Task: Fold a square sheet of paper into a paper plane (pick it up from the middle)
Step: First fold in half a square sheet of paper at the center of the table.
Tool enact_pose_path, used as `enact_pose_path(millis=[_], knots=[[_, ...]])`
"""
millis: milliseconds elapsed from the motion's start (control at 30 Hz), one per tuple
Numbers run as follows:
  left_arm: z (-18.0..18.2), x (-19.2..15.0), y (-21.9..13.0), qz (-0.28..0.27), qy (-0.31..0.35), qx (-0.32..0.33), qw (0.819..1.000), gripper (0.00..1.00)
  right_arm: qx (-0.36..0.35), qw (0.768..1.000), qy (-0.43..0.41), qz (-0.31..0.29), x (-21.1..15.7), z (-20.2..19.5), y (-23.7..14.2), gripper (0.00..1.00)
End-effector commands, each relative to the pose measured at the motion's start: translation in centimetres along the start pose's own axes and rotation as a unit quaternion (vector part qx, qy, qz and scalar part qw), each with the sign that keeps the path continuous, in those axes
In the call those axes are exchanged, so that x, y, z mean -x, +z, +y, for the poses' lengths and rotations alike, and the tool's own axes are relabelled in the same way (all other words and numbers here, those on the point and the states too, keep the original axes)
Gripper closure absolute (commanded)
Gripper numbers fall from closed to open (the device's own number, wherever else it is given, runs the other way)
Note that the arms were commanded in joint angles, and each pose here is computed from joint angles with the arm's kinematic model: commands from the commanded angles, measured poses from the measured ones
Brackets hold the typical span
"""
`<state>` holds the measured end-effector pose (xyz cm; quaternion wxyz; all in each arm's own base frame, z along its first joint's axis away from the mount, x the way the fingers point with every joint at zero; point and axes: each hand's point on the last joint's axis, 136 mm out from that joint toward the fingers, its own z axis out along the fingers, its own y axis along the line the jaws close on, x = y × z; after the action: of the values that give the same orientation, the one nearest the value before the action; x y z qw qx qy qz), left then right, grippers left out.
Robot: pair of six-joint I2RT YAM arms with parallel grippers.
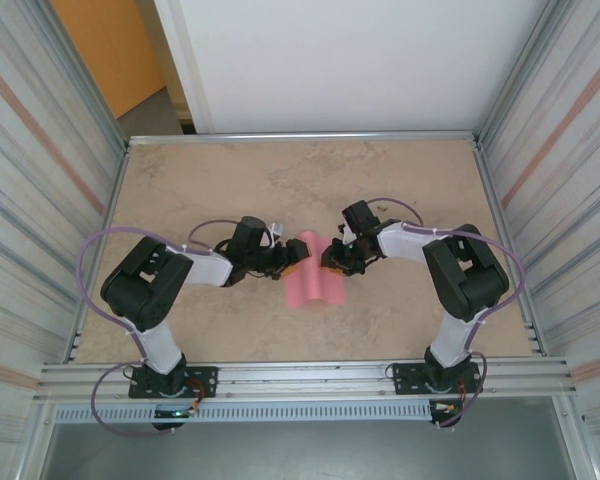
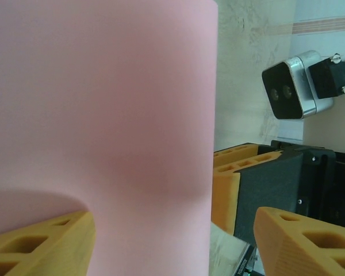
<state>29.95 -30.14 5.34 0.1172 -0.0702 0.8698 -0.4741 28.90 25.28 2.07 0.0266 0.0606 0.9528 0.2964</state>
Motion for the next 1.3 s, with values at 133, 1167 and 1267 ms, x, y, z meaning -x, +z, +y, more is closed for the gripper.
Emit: enact_pose_path(millis=[133, 1167, 1267], knots=[[3.8, -1.0, -0.4, 0.01, -0.027, 0.075, 0.997, 0.27, 0.013, 0.999, 0.013, 0.035, -1.6, 1.1, 2.1, 0.7], [-9.1, 3.1, -7.3, 0.007, 0.082, -0.104, 0.991, 0.73, 0.216, 0.97, -0.041, -0.101, 2.3, 5.8, -11.0, 0.25], [-11.2, 3.5, -8.6, 0.008, 0.081, -0.142, 0.986, 0.73, 0.249, 0.962, -0.051, -0.098, 2.4, 7.4, -12.0, 0.2]])
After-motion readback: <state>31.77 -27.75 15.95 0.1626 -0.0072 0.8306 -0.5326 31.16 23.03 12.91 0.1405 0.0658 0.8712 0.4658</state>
